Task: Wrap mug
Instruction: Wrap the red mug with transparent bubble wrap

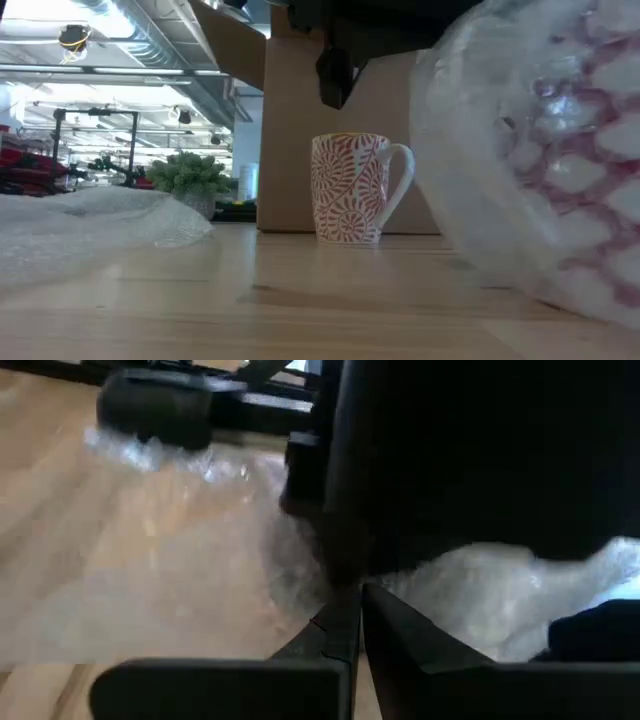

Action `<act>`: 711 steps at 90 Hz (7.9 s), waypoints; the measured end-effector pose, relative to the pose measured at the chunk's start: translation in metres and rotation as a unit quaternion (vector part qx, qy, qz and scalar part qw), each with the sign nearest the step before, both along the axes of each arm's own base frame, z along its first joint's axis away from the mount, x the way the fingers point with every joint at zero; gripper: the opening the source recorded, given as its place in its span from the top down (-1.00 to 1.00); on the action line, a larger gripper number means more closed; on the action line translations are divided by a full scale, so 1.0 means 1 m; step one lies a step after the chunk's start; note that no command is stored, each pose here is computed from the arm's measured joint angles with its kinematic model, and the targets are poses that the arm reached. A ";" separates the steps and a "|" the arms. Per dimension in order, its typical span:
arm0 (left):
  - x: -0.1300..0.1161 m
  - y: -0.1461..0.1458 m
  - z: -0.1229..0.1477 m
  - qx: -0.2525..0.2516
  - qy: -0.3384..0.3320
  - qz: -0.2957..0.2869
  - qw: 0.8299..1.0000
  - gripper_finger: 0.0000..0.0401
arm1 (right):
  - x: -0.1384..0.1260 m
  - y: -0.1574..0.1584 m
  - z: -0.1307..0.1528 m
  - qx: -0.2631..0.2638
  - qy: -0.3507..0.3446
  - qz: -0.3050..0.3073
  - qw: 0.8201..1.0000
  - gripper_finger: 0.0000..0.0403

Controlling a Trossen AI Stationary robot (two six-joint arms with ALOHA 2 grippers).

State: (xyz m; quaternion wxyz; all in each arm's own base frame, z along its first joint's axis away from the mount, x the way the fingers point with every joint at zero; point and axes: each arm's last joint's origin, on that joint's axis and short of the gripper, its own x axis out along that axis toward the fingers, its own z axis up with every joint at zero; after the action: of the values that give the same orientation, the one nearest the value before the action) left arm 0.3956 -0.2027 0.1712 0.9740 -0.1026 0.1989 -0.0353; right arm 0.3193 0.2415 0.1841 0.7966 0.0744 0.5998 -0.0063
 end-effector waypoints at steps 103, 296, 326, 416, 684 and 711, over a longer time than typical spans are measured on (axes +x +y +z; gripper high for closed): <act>-0.005 0.016 0.036 0.003 -0.033 -0.004 0.999 1.00 | 0.003 -0.004 0.013 -0.004 -0.019 0.008 1.000 1.00; 0.014 -0.013 -0.003 -0.008 -0.028 -0.061 0.998 1.00 | -0.003 0.001 0.013 -0.065 -0.019 -0.046 0.997 1.00; 0.018 -0.008 -0.014 -0.002 -0.013 -0.050 0.999 1.00 | -0.013 -0.001 0.049 -0.036 -0.022 -0.037 0.998 1.00; 0.019 -0.007 -0.013 -0.010 -0.027 -0.039 0.999 1.00 | -0.028 -0.004 0.106 -0.012 -0.047 -0.020 0.999 0.98; 0.019 -0.007 -0.013 -0.013 -0.028 -0.045 0.999 1.00 | -0.043 0.000 0.068 -0.059 -0.100 0.000 0.993 1.00; 0.020 -0.007 -0.013 -0.015 -0.030 -0.045 0.998 1.00 | -0.026 -0.009 0.011 -0.048 -0.035 -0.026 0.998 1.00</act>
State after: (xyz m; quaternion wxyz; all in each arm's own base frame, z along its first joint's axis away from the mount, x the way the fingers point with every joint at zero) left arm 0.4151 -0.2096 0.1583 0.9754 -0.1066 0.1731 -0.0846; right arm 0.2934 0.2323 0.1948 0.8195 0.0517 0.5683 -0.0533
